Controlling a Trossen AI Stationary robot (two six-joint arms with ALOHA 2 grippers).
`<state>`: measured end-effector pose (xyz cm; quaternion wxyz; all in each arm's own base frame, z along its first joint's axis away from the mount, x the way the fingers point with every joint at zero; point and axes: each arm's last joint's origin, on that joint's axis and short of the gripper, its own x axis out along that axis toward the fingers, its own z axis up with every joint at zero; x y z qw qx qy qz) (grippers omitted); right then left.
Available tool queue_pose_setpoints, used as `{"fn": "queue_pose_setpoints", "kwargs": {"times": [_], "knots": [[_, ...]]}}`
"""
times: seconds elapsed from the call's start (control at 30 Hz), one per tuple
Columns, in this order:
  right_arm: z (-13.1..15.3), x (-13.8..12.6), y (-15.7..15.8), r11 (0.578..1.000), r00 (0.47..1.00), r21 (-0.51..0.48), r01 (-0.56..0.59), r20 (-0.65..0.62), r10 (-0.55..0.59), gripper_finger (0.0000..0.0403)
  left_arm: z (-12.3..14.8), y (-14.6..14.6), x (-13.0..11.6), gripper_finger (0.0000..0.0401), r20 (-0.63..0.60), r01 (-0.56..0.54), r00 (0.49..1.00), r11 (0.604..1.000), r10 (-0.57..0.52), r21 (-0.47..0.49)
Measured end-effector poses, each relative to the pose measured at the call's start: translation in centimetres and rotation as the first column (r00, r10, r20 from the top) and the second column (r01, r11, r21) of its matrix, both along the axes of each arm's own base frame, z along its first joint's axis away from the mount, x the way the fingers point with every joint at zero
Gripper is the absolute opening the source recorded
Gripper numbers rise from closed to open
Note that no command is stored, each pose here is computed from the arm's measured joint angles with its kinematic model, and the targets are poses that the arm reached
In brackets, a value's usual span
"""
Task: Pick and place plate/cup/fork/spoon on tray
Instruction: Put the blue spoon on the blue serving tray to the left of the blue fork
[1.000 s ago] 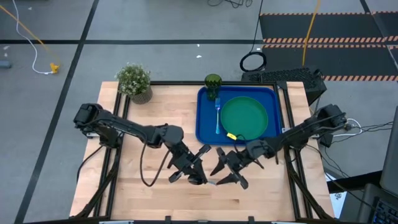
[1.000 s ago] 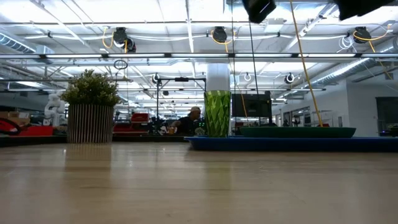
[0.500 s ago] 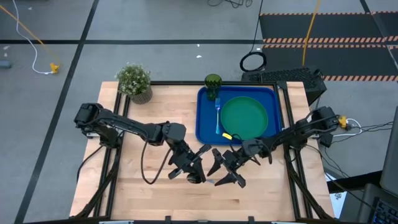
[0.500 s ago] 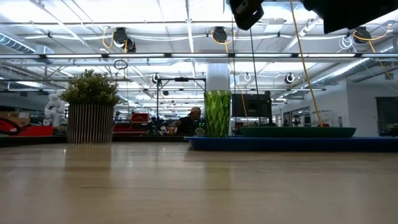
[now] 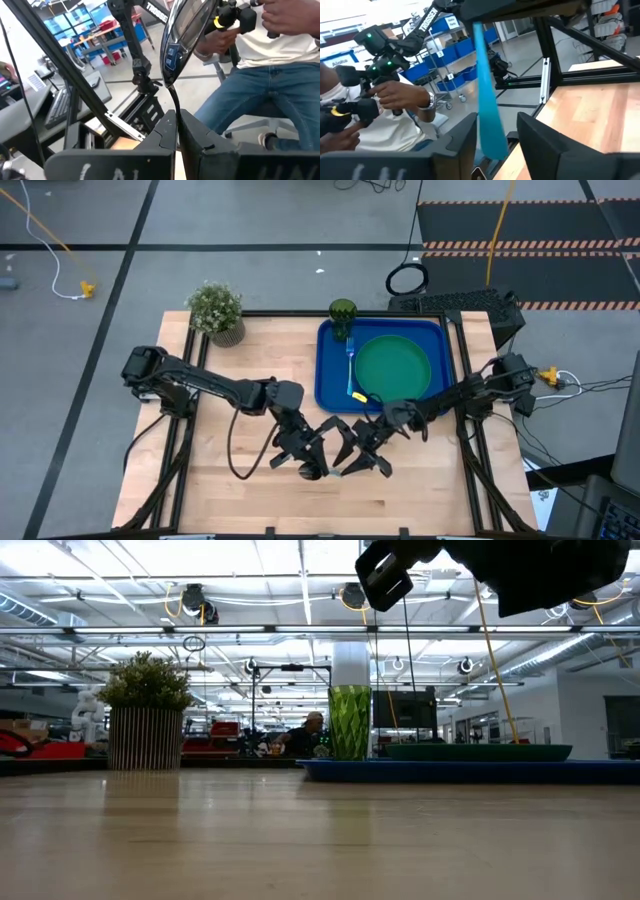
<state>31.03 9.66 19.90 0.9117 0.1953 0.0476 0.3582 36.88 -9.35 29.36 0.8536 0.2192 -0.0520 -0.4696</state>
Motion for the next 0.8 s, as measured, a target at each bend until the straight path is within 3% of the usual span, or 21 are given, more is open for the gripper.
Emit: {"fn": "queue_pose_setpoints", "kwargs": {"times": [0.27, 0.6, 0.8], "knots": [[0.01, -0.03, 0.09, 1.0, 1.0, -0.01, -0.003, 0.01, 0.003, 0.0091, -0.27, 0.51, 0.08, 0.0007, -0.003, -0.007, 1.0, 1.0, 0.007, 0.024], [-0.1, -0.08, 0.26, 1.0, 1.0, -0.024, -0.006, 0.008, 0.006, 0.0156, -0.58, 0.93, 0.1, 0.0008, -0.044, -0.017, 0.999, 1.0, 0.018, 0.026], [-0.3, -0.07, 0.26, 0.999, 1.0, -0.043, -0.003, 0.0, 0.003, 0.0155, -0.96, 0.93, 0.03, 0.0007, -0.086, -0.017, 0.996, 0.999, 0.02, 0.034]]}}
